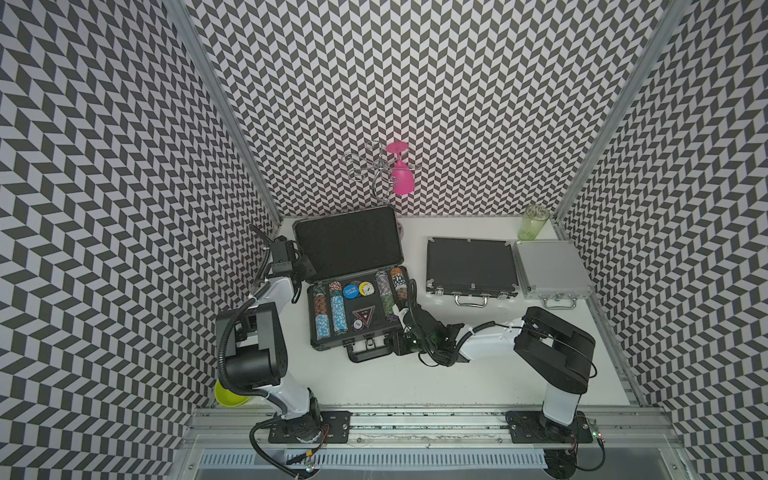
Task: Close the poker set cases
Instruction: Move the poker set case to the center of the board.
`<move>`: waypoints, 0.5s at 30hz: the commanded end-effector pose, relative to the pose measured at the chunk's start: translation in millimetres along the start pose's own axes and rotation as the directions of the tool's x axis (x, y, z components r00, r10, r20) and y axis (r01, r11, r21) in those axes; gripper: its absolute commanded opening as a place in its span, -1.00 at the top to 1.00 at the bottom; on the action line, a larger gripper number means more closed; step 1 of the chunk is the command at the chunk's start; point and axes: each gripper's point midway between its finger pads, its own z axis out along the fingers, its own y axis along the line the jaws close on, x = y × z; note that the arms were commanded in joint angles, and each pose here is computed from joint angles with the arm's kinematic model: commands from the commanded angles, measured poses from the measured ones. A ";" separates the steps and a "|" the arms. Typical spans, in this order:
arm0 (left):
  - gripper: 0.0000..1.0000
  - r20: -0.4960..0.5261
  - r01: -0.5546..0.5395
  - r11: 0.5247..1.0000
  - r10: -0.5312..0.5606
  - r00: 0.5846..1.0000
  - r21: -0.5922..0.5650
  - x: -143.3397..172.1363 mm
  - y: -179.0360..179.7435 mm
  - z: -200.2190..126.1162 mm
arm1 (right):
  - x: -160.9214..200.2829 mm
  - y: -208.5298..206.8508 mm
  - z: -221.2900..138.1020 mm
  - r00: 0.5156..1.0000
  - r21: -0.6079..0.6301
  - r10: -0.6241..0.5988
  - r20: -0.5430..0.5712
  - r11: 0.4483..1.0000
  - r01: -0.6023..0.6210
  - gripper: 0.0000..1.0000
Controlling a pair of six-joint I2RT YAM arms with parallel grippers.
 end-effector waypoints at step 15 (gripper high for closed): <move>0.66 0.040 0.058 0.949 -0.073 0.997 0.310 -24.3 -80.9 -39.4 | -71.8 29.3 -66.9 0.957 0.059 -0.244 0.155 0.970 0.237 -0.21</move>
